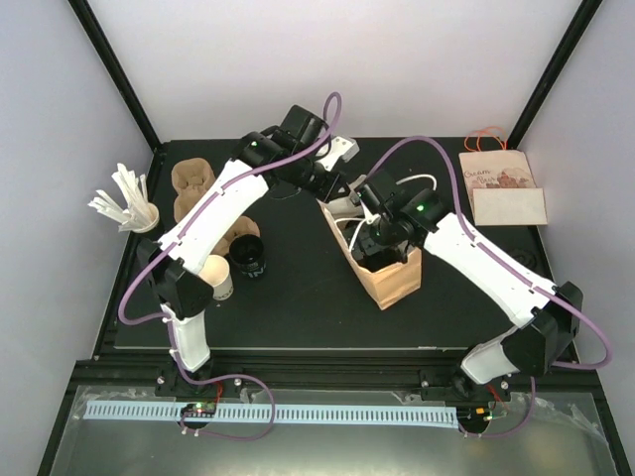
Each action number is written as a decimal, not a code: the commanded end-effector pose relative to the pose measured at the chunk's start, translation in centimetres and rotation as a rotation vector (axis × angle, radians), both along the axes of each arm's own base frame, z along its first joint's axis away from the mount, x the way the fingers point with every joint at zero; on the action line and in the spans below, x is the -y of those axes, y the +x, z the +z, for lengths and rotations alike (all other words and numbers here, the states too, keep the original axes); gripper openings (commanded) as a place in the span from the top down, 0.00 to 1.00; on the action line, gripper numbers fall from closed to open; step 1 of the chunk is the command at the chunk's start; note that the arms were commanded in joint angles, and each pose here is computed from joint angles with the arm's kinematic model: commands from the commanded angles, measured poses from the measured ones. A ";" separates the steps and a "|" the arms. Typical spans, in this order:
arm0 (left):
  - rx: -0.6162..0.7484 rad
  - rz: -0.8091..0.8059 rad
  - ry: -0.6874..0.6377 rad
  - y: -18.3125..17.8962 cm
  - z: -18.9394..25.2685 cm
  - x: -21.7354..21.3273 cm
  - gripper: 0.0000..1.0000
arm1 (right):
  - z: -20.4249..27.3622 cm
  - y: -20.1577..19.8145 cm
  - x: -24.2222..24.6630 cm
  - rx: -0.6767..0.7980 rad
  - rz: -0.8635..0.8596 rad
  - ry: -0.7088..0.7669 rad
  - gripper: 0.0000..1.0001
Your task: Pack the takeout coffee
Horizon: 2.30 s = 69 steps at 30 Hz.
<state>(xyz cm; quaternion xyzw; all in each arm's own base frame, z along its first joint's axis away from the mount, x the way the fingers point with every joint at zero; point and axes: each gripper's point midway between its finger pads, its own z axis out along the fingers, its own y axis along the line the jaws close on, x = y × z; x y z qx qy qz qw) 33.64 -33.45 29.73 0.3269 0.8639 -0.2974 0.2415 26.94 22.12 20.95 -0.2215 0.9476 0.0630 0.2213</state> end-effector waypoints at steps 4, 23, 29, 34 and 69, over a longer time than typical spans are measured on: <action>0.007 -0.001 0.096 -0.6 -0.1 -0.7 0.98 | 4.8 0.2 0.4 0.098 0.031 0.036 0.00; 0.041 0.053 0.201 0.0 -0.3 -2.3 0.98 | 15.7 0.3 0.1 0.608 0.246 0.189 0.00; 0.065 0.093 0.241 0.9 -0.6 -3.2 0.99 | 18.6 0.3 1.2 0.665 0.166 0.239 0.00; 0.078 0.183 0.257 2.9 -0.6 -4.9 0.98 | 20.3 2.4 2.3 0.571 0.078 0.209 0.00; 0.462 0.700 -0.048 8.0 12.0 -18.8 0.02 | 19.8 -0.7 12.3 0.951 -0.327 0.586 0.00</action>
